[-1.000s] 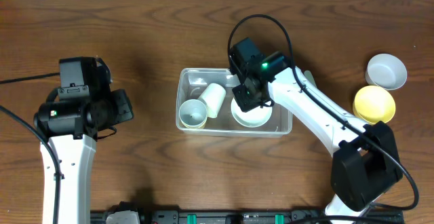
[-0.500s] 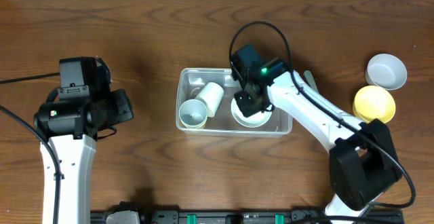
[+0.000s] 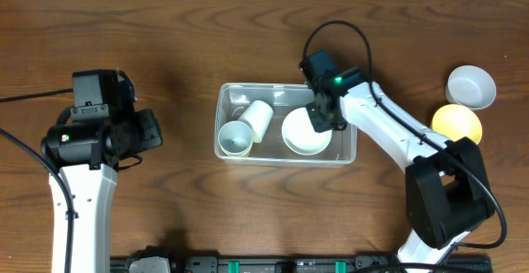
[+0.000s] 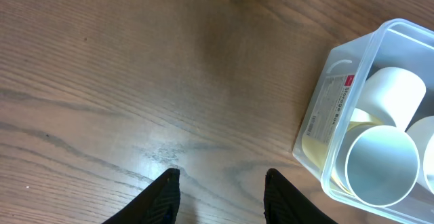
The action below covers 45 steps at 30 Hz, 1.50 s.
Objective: Pack container
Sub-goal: 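Carry the white bowl with the right gripper into the container and release, then move the right gripper back to the yellow bowl and grasp it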
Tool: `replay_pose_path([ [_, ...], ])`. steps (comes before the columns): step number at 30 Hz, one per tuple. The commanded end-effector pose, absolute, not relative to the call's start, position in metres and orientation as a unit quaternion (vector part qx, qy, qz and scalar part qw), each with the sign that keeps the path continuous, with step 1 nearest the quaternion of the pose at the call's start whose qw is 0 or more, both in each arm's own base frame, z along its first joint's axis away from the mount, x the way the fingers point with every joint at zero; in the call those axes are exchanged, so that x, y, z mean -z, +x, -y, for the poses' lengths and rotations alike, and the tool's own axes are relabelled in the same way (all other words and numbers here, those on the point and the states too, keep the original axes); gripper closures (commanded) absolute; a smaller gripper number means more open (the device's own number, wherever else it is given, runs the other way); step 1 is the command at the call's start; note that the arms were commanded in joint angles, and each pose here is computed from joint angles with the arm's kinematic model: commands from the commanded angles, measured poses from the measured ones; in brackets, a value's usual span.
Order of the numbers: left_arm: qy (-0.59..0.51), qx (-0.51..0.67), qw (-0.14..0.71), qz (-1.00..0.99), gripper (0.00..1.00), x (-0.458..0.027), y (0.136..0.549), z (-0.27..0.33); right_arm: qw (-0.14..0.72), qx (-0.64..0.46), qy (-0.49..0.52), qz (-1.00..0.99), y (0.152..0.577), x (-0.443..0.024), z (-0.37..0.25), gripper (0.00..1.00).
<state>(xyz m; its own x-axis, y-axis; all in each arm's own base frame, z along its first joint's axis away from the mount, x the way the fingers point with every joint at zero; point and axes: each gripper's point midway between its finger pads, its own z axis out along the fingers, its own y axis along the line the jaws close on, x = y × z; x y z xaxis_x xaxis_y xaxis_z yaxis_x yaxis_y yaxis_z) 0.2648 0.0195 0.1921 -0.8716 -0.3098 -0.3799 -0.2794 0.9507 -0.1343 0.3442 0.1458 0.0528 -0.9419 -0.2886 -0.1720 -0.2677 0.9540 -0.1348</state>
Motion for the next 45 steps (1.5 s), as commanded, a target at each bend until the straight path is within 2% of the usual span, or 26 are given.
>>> replay_pose_path([
  [1, -0.144, 0.04, 0.2, -0.968, 0.59, -0.192, 0.265, -0.019, 0.098, 0.077, -0.115, -0.986, 0.35, -0.051, -0.13, 0.92],
  [10, -0.144, 0.04, 0.2, -0.968, 0.59, -0.192, 0.265, -0.019, 0.117, 0.065, -0.11, -0.985, 0.359, -0.061, -0.134, 0.94],
  [14, -0.144, 0.04, 0.2, -0.968, 0.59, -0.192, 0.265, -0.019, 0.154, 0.033, -0.107, -0.982, 0.37, -0.108, -0.146, 0.93],
  [16, -0.143, 0.04, 0.2, -0.968, 0.59, -0.192, 0.265, -0.019, 0.188, 0.02, -0.102, -0.977, 0.377, -0.142, -0.148, 0.9],
  [17, -0.143, 0.04, 0.2, -0.968, 0.59, -0.192, 0.265, -0.019, 0.206, 0.014, -0.097, -0.974, 0.38, -0.16, -0.147, 0.87],
  [20, -0.143, 0.04, 0.2, -0.968, 0.59, -0.192, 0.265, -0.019, 0.258, -0.002, -0.04, -0.965, 0.387, -0.211, -0.123, 0.48],
  [25, -0.144, 0.04, 0.2, -0.968, 0.59, -0.192, 0.265, -0.019, 0.28, 0.005, 0.119, -0.952, 0.381, -0.246, -0.033, 0.33],
  [30, -0.143, 0.04, 0.2, -0.968, 0.59, -0.192, 0.265, -0.019, 0.229, 0.039, 0.232, -0.945, 0.361, -0.23, 0.053, 0.27],
  [33, -0.144, 0.04, 0.2, -0.968, 0.59, -0.192, 0.265, -0.019, 0.194, 0.058, 0.259, -0.944, 0.353, -0.208, 0.088, 0.24],
  [38, -0.144, 0.04, 0.2, -0.968, 0.58, -0.192, 0.265, -0.019, 0.127, 0.07, 0.279, -0.949, 0.344, -0.158, 0.112, 0.23],
  [45, -0.144, 0.04, 0.2, -0.968, 0.59, -0.192, 0.265, -0.019, 0.03, 0.074, 0.269, -0.96, 0.338, -0.089, 0.114, 0.23],
])
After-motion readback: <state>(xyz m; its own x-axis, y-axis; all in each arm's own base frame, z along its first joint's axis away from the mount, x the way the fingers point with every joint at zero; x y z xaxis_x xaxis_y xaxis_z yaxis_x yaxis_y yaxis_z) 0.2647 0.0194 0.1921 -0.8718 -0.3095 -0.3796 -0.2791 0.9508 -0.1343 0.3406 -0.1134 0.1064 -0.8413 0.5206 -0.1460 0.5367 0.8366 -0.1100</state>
